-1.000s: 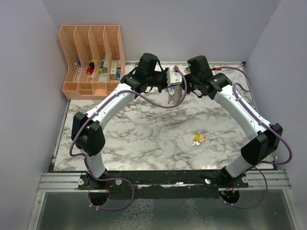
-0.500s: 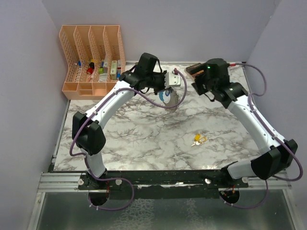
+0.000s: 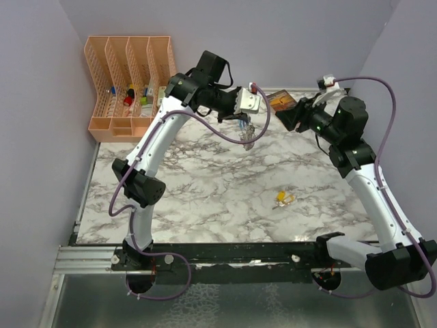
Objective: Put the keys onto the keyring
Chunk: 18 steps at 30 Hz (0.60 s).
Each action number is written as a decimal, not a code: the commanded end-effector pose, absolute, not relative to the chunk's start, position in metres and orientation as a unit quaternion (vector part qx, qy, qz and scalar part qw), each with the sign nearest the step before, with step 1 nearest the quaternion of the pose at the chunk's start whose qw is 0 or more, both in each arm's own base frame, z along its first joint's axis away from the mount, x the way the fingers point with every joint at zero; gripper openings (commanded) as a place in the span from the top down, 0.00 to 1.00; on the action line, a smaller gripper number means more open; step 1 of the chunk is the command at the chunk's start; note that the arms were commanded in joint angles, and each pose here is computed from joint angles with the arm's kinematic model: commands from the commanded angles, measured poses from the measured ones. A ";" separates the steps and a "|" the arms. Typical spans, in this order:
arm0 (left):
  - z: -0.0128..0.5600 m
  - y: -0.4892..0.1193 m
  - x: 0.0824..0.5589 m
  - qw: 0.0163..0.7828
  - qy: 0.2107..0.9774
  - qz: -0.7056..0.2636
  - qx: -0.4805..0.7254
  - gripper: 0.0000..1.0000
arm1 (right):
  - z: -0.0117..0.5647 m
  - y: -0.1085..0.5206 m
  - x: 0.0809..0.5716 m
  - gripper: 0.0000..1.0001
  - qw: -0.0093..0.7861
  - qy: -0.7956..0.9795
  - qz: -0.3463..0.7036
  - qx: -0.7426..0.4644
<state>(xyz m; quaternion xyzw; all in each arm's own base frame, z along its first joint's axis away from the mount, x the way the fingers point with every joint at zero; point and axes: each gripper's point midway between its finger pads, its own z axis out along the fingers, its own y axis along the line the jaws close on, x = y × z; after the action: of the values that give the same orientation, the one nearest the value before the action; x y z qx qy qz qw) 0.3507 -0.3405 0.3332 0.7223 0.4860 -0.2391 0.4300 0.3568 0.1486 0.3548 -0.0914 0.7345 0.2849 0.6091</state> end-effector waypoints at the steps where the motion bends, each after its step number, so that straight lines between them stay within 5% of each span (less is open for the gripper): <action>1: 0.312 -0.340 0.317 0.373 0.495 -0.303 0.724 1.00 | 0.364 0.181 0.320 0.55 0.623 0.656 0.304 -0.300; 10: 0.295 -0.331 0.288 0.321 0.495 -0.332 0.736 1.00 | 0.347 0.204 0.258 0.75 0.584 0.575 0.366 -0.441; 18: 0.308 -0.338 0.269 0.327 0.463 -0.368 0.737 1.00 | 0.316 0.212 0.241 0.74 0.570 0.578 0.387 -0.437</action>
<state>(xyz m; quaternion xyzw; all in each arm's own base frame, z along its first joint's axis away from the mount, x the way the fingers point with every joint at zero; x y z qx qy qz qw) 0.2931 -0.3295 0.2739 0.7340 0.5173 -0.3262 0.2955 0.2563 0.2061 0.3219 -0.4160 0.6050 0.3675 0.5708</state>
